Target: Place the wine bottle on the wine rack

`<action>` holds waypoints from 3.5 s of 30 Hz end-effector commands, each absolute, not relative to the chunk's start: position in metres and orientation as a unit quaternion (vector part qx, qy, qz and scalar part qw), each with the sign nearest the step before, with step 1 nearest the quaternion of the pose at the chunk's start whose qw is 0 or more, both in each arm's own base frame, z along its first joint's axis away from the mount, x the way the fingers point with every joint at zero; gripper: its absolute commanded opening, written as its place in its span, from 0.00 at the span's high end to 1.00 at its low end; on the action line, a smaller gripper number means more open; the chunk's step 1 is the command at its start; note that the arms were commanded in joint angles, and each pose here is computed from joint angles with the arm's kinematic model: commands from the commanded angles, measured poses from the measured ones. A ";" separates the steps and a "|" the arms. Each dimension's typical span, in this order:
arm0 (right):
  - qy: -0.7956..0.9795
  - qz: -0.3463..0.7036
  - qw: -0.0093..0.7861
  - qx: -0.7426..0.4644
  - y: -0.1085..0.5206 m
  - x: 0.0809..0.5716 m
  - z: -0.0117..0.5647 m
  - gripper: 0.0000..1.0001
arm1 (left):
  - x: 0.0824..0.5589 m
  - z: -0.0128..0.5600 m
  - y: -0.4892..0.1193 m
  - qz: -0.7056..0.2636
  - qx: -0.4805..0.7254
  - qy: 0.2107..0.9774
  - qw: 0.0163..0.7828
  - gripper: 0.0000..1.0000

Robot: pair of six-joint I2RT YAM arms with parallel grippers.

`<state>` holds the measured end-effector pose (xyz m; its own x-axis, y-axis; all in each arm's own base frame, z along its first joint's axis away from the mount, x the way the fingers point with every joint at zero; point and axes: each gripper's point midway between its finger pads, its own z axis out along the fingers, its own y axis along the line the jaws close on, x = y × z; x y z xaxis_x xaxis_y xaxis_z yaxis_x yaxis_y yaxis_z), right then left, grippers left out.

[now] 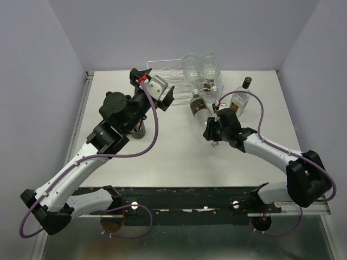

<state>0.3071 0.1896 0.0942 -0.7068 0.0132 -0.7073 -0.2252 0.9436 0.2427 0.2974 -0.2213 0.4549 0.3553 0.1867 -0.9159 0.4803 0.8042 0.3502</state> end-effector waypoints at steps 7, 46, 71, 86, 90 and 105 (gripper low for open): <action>0.831 0.205 0.515 -0.044 0.222 0.375 0.169 1.00 | 0.293 0.477 -0.209 -0.087 0.277 0.553 0.781 0.01; 0.765 0.191 0.615 0.020 0.237 0.469 0.150 1.00 | 0.301 0.453 -0.234 -0.110 0.321 0.604 0.722 0.01; 0.807 0.254 0.526 0.083 0.257 0.532 0.126 0.96 | 0.280 0.482 -0.221 -0.121 0.320 0.567 0.749 0.01; 0.877 0.239 0.404 0.108 0.261 0.507 0.083 0.21 | 0.281 0.478 -0.219 -0.112 0.319 0.567 0.751 0.01; 0.884 0.237 0.389 0.109 0.258 0.499 0.078 0.15 | 0.282 0.478 -0.218 -0.110 0.318 0.568 0.751 0.01; 0.912 0.177 0.351 0.117 0.233 0.445 0.049 0.16 | 0.284 0.466 -0.219 -0.107 0.318 0.576 0.746 0.01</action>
